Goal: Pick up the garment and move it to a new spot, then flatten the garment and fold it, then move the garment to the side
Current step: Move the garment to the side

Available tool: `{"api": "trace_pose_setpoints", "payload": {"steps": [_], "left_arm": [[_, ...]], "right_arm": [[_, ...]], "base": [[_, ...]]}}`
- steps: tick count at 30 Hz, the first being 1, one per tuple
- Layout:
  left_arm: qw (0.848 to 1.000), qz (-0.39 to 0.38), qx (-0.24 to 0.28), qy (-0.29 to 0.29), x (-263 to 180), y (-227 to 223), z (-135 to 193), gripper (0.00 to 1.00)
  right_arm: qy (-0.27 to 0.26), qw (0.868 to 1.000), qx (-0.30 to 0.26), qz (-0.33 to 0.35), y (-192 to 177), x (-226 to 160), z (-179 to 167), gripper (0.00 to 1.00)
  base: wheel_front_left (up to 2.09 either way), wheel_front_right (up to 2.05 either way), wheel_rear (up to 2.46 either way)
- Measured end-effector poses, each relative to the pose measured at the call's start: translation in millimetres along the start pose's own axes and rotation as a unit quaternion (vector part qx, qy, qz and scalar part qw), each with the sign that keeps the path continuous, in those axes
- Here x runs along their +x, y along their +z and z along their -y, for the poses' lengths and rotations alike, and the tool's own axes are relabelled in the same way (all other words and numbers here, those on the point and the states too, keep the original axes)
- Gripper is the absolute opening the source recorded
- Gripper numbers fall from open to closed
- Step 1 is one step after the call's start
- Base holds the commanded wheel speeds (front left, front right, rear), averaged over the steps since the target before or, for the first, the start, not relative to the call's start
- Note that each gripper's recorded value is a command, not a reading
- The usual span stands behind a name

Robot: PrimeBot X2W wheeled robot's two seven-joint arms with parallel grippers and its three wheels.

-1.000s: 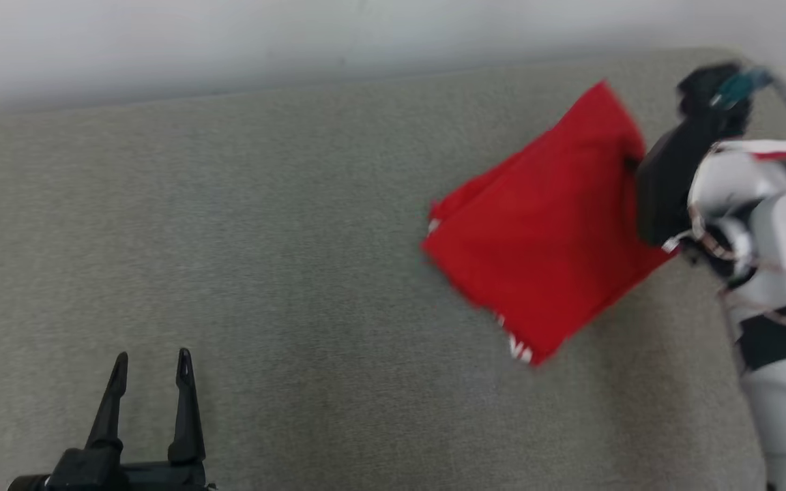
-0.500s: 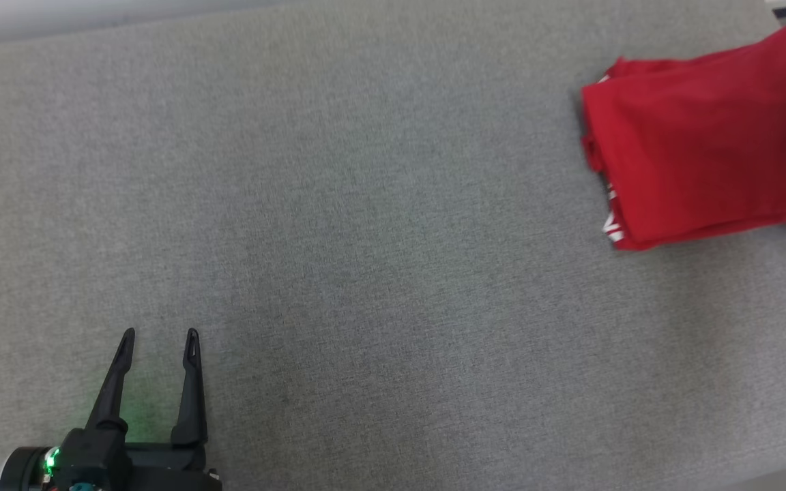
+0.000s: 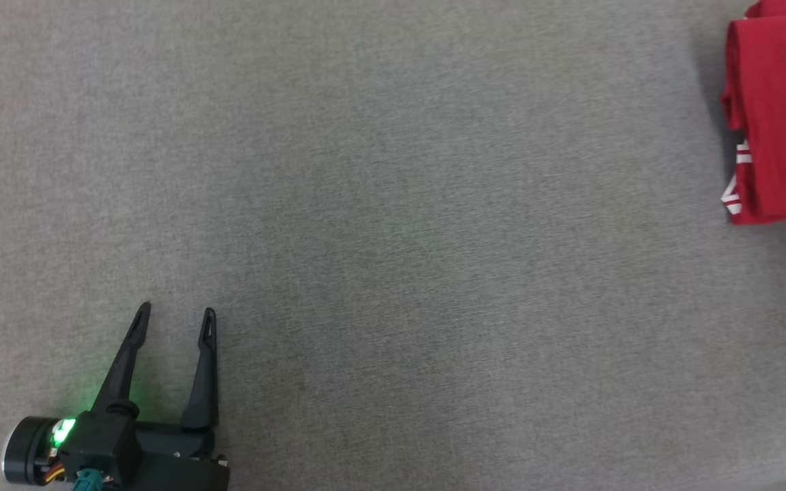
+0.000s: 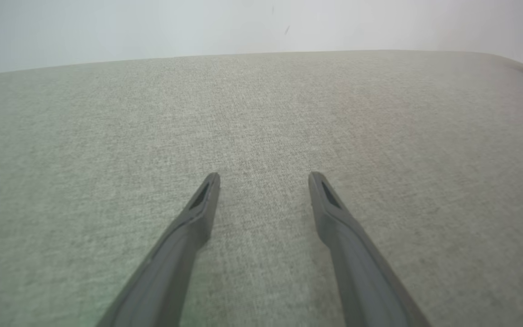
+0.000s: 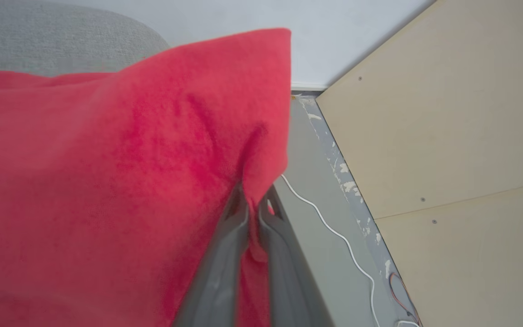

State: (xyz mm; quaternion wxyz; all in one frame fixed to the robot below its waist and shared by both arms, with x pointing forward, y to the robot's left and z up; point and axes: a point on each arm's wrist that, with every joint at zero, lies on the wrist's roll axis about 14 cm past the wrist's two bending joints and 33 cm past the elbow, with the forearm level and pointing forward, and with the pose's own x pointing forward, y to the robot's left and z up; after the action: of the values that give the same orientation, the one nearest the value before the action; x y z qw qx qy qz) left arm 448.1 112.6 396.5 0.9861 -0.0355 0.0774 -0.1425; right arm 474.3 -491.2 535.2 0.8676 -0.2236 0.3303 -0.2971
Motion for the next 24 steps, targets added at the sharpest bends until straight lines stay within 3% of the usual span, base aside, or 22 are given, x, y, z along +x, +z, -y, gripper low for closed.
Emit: {"api": "trace_pose_setpoints", "payload": {"steps": [1, 3, 4, 9, 15, 20, 24], "left_arm": [[1.0, -0.001, 0.0, 0.0, -0.1, -1.0, -1.0, 1.0], [1.0, -0.004, 0.002, 0.002, -1.0, -3.3, -3.8, 1.0], [1.0, -0.005, 0.003, 0.004, -1.4, -3.8, -5.0, 1.0], [1.0, 0.003, -0.006, 0.017, -2.9, 1.9, -9.7, 1.0], [0.999, 0.05, -0.002, 0.0, -4.4, 36.6, 1.1, 1.0], [0.997, 0.08, -0.002, 0.019, -19.0, 61.5, -6.4, 1.0], [0.994, 0.092, -0.036, 0.056, -41.3, 70.6, -17.3, 1.0]], "right_arm": [[0.0, 1.0, -0.001, 0.002, -2.6, 3.0, -1.7, 0.0], [-0.001, 1.0, -0.014, 0.004, -7.2, 8.9, -6.1, 0.47], [-0.002, 1.0, -0.021, 0.007, -8.1, 11.1, -7.7, 1.0], [-0.003, 0.996, -0.063, 0.069, 4.6, 14.0, -11.4, 1.0], [0.055, 0.985, -0.008, 0.164, 18.5, 0.0, -38.9, 1.0], [0.135, 0.956, 0.068, 0.25, 29.7, -38.9, -91.1, 1.0], [0.211, 0.922, 0.15, 0.289, 20.1, -90.8, -138.2, 1.0]], "base": [[0.0, 0.0, 0.0], [0.0, 0.0, 0.0], [0.0, 0.0, 0.0], [0.0, 0.0, 0.0], [0.0, 0.0, 0.0], [0.0, 0.0, 0.0], [0.0, 0.0, 0.0]]}}
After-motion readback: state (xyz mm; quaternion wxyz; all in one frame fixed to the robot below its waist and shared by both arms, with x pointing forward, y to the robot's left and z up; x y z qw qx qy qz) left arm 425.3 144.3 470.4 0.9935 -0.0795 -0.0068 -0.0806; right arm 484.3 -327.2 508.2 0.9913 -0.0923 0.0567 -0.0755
